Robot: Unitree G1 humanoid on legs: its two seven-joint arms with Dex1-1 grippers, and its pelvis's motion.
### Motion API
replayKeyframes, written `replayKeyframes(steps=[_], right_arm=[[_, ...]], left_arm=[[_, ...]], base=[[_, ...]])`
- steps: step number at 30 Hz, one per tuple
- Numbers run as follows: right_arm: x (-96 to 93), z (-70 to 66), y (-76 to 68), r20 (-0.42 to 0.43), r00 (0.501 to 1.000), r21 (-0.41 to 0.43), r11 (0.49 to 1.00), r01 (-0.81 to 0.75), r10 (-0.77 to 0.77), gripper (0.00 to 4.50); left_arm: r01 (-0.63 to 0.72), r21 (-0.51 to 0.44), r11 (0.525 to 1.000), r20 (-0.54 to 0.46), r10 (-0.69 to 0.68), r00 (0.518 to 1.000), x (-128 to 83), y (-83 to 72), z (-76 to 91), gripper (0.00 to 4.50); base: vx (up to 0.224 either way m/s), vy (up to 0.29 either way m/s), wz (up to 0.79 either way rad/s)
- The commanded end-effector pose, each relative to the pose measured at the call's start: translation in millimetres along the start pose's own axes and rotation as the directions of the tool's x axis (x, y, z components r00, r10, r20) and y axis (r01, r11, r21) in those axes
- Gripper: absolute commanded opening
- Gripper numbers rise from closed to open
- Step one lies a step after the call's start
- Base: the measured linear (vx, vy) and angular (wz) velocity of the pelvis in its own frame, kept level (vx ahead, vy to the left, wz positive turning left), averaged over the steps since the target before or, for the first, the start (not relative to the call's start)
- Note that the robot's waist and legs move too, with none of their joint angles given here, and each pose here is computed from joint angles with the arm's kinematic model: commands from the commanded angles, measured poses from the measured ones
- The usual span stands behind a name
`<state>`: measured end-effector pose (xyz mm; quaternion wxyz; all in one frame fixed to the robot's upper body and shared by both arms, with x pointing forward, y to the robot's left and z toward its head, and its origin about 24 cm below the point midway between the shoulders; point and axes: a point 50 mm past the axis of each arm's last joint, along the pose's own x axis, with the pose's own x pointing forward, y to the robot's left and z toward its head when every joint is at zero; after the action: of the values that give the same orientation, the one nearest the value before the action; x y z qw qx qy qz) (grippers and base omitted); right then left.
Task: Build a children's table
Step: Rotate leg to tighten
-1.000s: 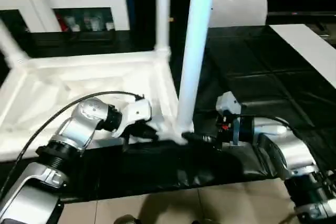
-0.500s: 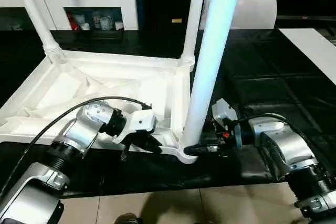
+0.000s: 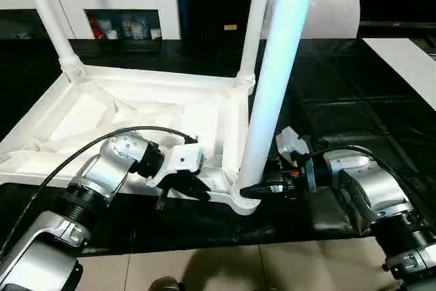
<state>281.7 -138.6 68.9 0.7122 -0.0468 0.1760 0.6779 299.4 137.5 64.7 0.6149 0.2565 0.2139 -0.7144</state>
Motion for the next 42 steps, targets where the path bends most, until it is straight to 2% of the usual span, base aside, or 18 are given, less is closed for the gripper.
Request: replayKeyframes(steps=[1, 6, 8, 10, 11, 14, 15, 16, 20, 21, 22, 24, 26, 29, 34, 37, 40, 42], right_arm=[[13.3, 2.0, 8.6, 0.071, 0.996, 0.052, 0.997, -0.051, 0.047, 2.01], [31.3, 2.4, 7.0, 0.104, 0.99, 0.065, 0.994, 0.084, -0.09, 2.01], [49.3, 4.8, -8.6, 0.123, 0.932, 0.138, 0.936, 0.325, -0.342, 2.01], [54.9, 7.3, -14.3, 0.128, 0.892, 0.175, 0.895, 0.41, -0.433, 2.0], [56.5, 7.8, -15.7, 0.124, 0.879, 0.193, 0.881, 0.433, -0.459, 1.99], [69.8, 12.6, -23.6, 0.088, 0.806, 0.305, 0.786, 0.538, -0.586, 1.98], [69.8, 12.6, -23.6, 0.088, 0.806, 0.305, 0.786, 0.538, -0.586, 1.98], [78.4, 14.8, -26.9, 0.047, 0.763, 0.347, 0.727, 0.593, -0.645, 1.98], [88.5, 22.8, -28.2, 0.067, 0.714, 0.396, 0.676, 0.622, -0.696, 1.98], [89.0, 24.3, -28.2, 0.075, 0.709, 0.4, 0.673, 0.623, -0.701, 2.33], [89.1, 27.9, -28.2, 0.097, 0.696, 0.385, 0.672, 0.633, -0.711, 2.54], [86.9, 31.6, -28.0, 0.125, 0.682, 0.371, 0.672, 0.641, -0.72, 2.54], [82.9, 34.8, -24.5, 0.168, 0.709, 0.32, 0.718, 0.618, -0.685, 2.83], [76.8, 34.0, -22.7, 0.182, 0.713, 0.297, 0.729, 0.617, -0.677, 3.05], [41.4, 22.7, -19.6, 0.203, 0.759, 0.19, 0.785, 0.59, -0.619, 3.52], [24.4, 16.5, -17.2, 0.183, 0.817, 0.106, 0.837, 0.537, -0.547, 3.78], [20.6, 13.8, -15.3, 0.168, 0.842, 0.078, 0.858, 0.508, -0.513, 3.94], [8.4, 9.9, -11.2, 0.135, 0.902, 0.035, 0.912, 0.409, -0.41, 3.94]], left_arm=[[-0.021, -0.015, 1.0, 0.005, 0.021, 1.0, 10.8, 1.2, 4.0, 0.0], [-0.122, -0.108, 0.987, 0.069, 0.13, 0.989, 18.6, 9.1, 11.8, 0.0], [-0.239, -0.2, 0.95, 0.106, 0.263, 0.959, 28.0, 19.6, 21.8, 0.0], [-0.288, -0.241, 0.927, 0.107, 0.32, 0.941, 31.4, 24.4, 25.3, 0.0], [-0.306, -0.253, 0.918, 0.105, 0.34, 0.934, 32.3, 26.1, 26.3, 0.0], [-0.422, -0.37, 0.827, 0.081, 0.481, 0.873, 37.9, 39.3, 34.8, 0.0], [-0.422, -0.37, 0.827, 0.081, 0.481, 0.873, 37.9, 39.3, 34.8, 0.0], [-0.482, -0.426, 0.766, 0.077, 0.562, 0.824, 39.3, 46.5, 41.7, 0.0], [-0.534, -0.453, 0.713, 0.055, 0.621, 0.782, 41.4, 50.4, 47.0, 0.0], [-0.538, -0.457, 0.708, 0.053, 0.626, 0.778, 41.7, 50.6, 47.7, 0.0], [-0.542, -0.453, 0.707, 0.053, 0.629, 0.776, 42.3, 50.6, 49.1, 0.0], [-0.532, -0.438, 0.725, 0.064, 0.615, 0.786, 43.1, 48.9, 50.0, 0.0], [-0.522, -0.389, 0.759, 0.062, 0.587, 0.807, 42.3, 45.4, 47.5, 0.0], [-0.511, -0.364, 0.779, 0.068, 0.569, 0.82, 39.9, 43.1, 45.2, 0.0], [-0.439, -0.252, 0.863, 0.106, 0.475, 0.874, 27.8, 31.6, 32.1, 0.0], [-0.368, -0.174, 0.913, 0.118, 0.391, 0.913, 21.7, 24.1, 25.9, 0.0], [-0.337, -0.157, 0.928, 0.125, 0.357, 0.926, 20.5, 21.2, 24.2, 0.0], [-0.216, -0.081, 0.973, 0.091, 0.223, 0.97, 16.5, 10.3, 15.5, 0.0]], base=[[0.0, 0.0, 0.0], [0.0, 0.0, 0.0], [0.0, 0.0, 0.0], [0.0, 0.0, 0.0], [0.0, 0.0, 0.0], [0.0, 0.0, 0.0], [0.0, 0.0, 0.0], [0.0, 0.0, 0.0], [0.0, 0.0, 0.0], [0.0, 0.0, 0.0], [0.0, 0.0, 0.0], [0.0, 0.0, 0.0], [0.0, 0.0, 0.0], [0.0, 0.0, 0.0], [0.0, 0.0, 0.0], [0.0, 0.0, 0.0], [0.0, 0.0, 0.0], [0.0, 0.0, 0.0]])
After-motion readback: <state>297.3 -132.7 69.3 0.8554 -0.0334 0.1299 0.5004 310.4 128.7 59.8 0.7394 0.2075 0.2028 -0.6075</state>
